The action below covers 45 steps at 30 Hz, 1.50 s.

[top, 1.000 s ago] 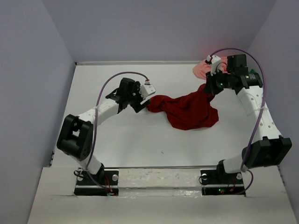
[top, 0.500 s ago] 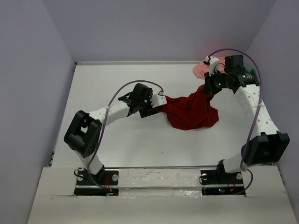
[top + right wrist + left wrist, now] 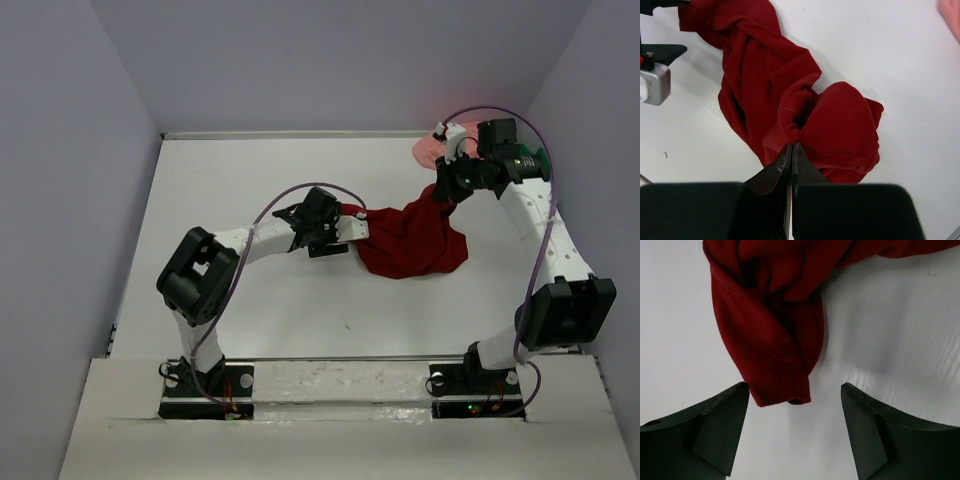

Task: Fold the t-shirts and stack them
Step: Flatten out the tshirt

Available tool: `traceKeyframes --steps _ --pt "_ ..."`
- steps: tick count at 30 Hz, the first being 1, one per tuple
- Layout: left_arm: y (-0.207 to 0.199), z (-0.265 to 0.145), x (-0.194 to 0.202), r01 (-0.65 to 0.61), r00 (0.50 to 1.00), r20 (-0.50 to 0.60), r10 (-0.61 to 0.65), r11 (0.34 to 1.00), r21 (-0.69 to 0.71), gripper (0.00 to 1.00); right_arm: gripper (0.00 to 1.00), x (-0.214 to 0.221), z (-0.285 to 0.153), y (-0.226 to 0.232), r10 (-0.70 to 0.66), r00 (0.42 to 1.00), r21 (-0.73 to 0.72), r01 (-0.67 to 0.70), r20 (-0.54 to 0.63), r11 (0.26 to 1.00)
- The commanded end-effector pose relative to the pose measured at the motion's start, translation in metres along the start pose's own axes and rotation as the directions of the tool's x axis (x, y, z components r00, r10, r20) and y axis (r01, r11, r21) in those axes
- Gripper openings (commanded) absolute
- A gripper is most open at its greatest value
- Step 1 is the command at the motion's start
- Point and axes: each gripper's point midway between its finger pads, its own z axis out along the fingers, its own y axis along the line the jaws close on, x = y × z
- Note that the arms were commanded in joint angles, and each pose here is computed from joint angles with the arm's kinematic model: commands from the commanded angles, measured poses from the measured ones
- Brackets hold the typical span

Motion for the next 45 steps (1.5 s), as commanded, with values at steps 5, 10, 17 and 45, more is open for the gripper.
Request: traceKeyframes --steps 5,10,17,45 --pt "0.026 0.006 -0.001 -0.044 0.995 -0.095 0.036 0.996 -0.083 0.45 0.0 -0.006 0.004 -0.008 -0.035 0.999 0.024 0.035 0.029 0.999" --pt "0.031 -0.002 -0.012 -0.025 0.997 -0.07 0.018 0.995 -0.093 0.0 0.0 -0.001 0.012 -0.01 -0.029 0.999 0.017 0.029 0.014 0.999" --pt "0.039 -0.022 -0.029 0.0 0.999 -0.032 -0.004 0.994 -0.105 0.0 0.0 -0.001 0.013 -0.011 -0.031 0.999 0.015 0.031 0.014 0.999" --pt "0.236 -0.298 0.084 0.58 0.803 0.393 -0.448 0.438 -0.687 0.0 0.0 -0.109 -0.079 -0.065 -0.133 0.963 0.426 0.022 0.233 0.904"
